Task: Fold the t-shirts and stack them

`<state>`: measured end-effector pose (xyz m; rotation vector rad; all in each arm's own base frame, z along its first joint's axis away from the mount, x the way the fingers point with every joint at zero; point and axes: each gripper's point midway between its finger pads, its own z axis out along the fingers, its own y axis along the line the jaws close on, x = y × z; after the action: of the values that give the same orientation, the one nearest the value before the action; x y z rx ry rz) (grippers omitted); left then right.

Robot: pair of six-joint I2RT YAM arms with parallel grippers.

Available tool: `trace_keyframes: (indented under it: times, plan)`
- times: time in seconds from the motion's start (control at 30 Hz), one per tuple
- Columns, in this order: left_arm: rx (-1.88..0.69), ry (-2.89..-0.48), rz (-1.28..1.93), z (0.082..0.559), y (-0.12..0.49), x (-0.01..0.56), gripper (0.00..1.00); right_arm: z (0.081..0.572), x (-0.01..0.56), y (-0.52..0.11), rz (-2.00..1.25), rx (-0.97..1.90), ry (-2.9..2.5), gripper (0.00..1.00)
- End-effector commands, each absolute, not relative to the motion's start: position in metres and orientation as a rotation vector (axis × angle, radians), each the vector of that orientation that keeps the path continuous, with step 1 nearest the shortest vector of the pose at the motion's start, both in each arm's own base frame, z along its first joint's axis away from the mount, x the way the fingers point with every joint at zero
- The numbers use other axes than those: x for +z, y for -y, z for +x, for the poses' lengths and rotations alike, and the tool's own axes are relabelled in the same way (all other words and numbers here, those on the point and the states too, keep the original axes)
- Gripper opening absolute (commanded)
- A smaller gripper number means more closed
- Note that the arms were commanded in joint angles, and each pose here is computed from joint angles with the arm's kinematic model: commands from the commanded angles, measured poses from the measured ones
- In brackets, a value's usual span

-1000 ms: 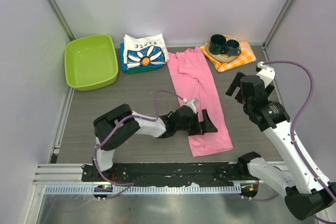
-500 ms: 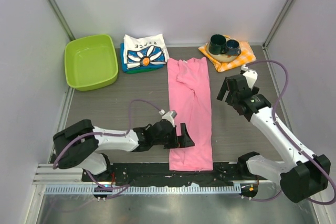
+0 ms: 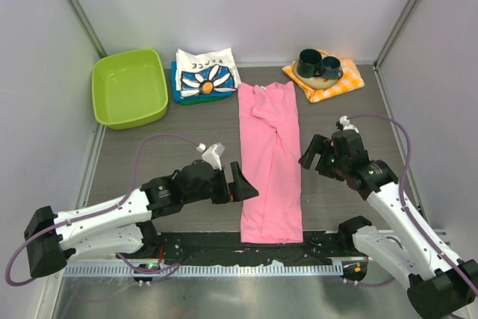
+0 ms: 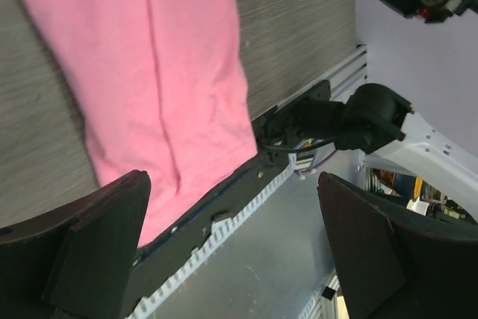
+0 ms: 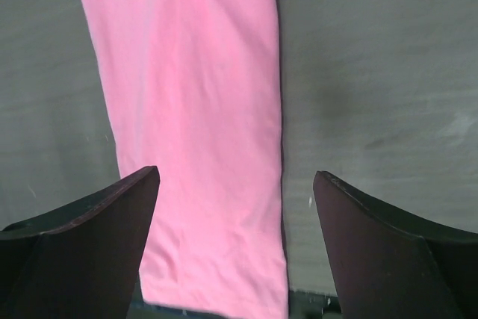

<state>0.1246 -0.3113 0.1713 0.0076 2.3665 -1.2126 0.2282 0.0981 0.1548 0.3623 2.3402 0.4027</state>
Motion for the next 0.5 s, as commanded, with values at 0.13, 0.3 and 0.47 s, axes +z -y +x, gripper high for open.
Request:
trace_keyframes:
  times: [0.13, 0.3, 0.47]
  plan:
    - [-1.094, -2.697, -0.139, 0.072, 0.258, 0.077, 1.00, 0.135, 0.097, -0.126, 0.406, 0.667, -2.655, 0.85]
    - [-1.134, -2.734, -0.128, 0.064, 0.264, 0.060, 1.00, 0.109, 0.078, -0.123, 0.457, 0.682, -2.721, 0.79]
    - [-1.175, -2.787, -0.093, 0.059, 0.284, 0.046, 1.00, 0.088, 0.058, -0.124, 0.478, 0.700, -2.812, 0.67]
